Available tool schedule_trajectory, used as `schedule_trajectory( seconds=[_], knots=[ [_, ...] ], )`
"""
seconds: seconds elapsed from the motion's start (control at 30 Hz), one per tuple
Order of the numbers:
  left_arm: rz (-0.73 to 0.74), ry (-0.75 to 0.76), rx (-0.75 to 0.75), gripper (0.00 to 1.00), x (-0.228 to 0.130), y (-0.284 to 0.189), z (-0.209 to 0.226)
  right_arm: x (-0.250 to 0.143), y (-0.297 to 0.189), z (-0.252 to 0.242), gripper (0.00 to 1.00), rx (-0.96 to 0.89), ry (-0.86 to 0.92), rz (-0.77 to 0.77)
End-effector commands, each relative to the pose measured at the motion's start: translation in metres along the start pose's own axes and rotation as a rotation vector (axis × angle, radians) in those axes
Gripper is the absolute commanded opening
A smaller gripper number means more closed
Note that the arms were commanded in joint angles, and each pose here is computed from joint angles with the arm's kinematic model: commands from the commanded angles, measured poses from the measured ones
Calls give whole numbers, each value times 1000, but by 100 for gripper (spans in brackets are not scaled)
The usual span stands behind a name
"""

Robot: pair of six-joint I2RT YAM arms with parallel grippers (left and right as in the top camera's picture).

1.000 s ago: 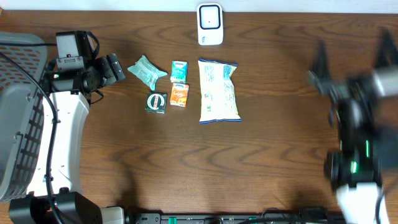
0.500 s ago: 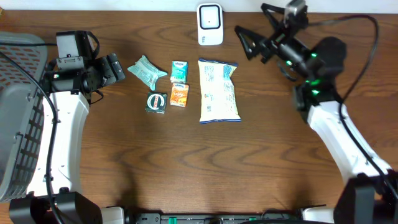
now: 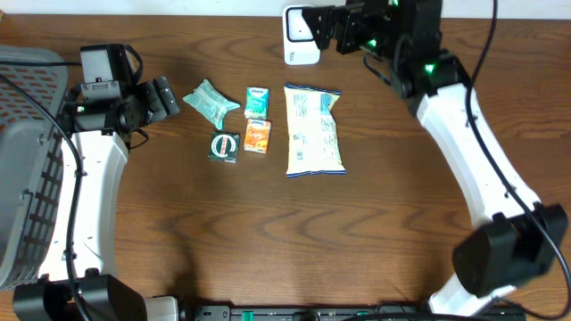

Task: Scan the item barcode
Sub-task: 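Reach the right gripper to the white snack bag and grasp it, then lift the snack bag and hold it under the scanner, right gripper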

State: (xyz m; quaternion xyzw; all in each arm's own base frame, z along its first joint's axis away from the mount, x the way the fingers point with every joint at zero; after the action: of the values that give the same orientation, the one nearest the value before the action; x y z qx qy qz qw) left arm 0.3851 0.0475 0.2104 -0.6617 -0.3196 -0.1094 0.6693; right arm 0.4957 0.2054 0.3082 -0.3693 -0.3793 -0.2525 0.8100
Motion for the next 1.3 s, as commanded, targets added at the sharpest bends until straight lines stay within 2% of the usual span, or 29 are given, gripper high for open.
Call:
schedule_trajectory(
  seconds=[0.0,0.23,0.4,0.67,1.27],
  knots=[
    [12,-11,11,98,-3,3,3,-36,26,-27,99,-62,-95,145],
    [12,-11,11,98,-3,3,3,-114,52,-52,99,-68,51,408],
    [12,-11,11,97,-3,3,3,-142,44,-66,99,-103,120,523],
    [12,-11,11,98,-3,3,3,-155,33,-83,99,-61,215,566],
    [12,-11,11,98,-3,3,3,-243,43,-91,99,-35,403,636]
  ],
)
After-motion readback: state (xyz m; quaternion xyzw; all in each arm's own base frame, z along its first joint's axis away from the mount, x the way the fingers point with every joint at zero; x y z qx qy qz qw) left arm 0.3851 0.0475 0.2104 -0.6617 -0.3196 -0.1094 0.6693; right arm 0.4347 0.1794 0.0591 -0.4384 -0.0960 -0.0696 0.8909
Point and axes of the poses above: each gripper's point midway between its finger pads, its own y axis out along the fingers, its own z axis along the line the jaws close on, x = y × z, the point moved 2 cm from there along -y, back along the fingers, and after that the axes turned 5 degrees about y, right-handed, at the moved point
